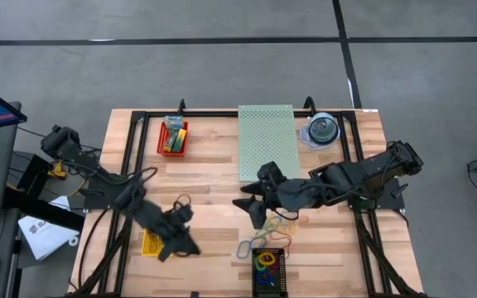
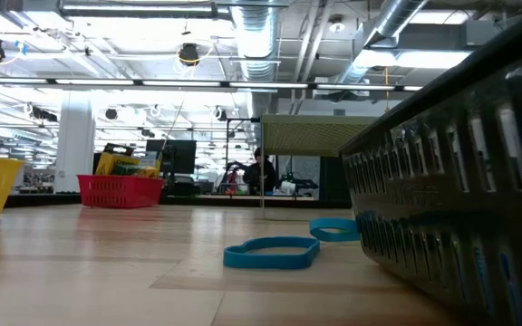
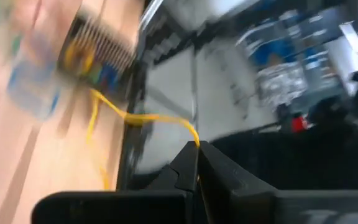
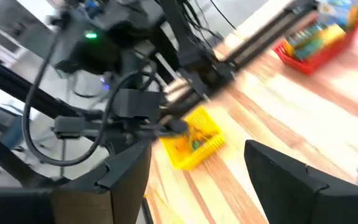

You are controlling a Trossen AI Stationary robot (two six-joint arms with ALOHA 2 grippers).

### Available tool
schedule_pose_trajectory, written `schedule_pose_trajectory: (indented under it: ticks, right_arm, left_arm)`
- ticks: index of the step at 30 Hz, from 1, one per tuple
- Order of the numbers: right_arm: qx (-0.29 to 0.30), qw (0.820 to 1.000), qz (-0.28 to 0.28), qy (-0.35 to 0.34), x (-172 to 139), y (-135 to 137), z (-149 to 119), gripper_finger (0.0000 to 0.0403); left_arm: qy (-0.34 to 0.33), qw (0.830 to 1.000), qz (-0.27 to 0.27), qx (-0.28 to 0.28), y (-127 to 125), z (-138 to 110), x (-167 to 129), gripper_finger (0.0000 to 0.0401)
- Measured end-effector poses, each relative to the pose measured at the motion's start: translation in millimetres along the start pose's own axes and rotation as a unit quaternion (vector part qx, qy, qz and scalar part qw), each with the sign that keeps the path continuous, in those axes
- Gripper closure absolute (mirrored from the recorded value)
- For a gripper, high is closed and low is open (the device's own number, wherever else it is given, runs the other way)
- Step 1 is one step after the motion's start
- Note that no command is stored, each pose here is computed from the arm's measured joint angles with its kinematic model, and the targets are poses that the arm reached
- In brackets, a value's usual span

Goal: Pick & Place Office Desk Supplies
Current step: Put the yellow rubber band into the yellow bin

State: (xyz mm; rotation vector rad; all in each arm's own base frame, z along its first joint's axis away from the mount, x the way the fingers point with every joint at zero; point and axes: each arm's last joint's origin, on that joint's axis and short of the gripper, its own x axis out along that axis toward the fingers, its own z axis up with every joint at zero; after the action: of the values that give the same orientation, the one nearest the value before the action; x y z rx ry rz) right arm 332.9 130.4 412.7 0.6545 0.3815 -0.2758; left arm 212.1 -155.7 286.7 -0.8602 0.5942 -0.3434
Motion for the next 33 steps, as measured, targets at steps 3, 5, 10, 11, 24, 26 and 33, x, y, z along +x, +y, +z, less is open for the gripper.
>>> schedule_pose_trajectory:
  ticks: [3,5,10,11,24,26,33]
  right_arm:
    - [0.009,0.999,-0.026,0.024,-2,-4,-7,0.0148]
    - [0.012,0.998,-0.046,0.037,-2,-8,-10,0.0148]
    - [0.011,0.996,-0.073,0.055,-4,-14,-14,0.0148]
    - [0.013,0.995,-0.077,0.056,-4,-14,-15,0.0148]
    - [-0.003,0.992,-0.107,0.07,-8,-18,-21,0.0148]
    - [-0.006,0.992,-0.109,0.071,-9,-18,-22,0.0148]
    - [-0.012,0.991,-0.113,0.068,-11,-18,-24,0.0148]
  left_arm:
    - [0.044,0.997,0.047,-0.05,1,-19,-8,0.0401]
    - [0.061,0.992,0.076,-0.077,1,-30,-16,0.0401]
    - [0.091,0.973,0.159,-0.139,7,-48,-40,0.0401]
    - [0.097,0.968,0.176,-0.15,9,-50,-44,0.0401]
    - [0.077,0.901,0.342,-0.255,34,-58,-64,0.0401]
    - [0.066,0.894,0.356,-0.262,37,-58,-65,0.0401]
    - [0.027,0.88,0.387,-0.273,43,-58,-58,0.0389]
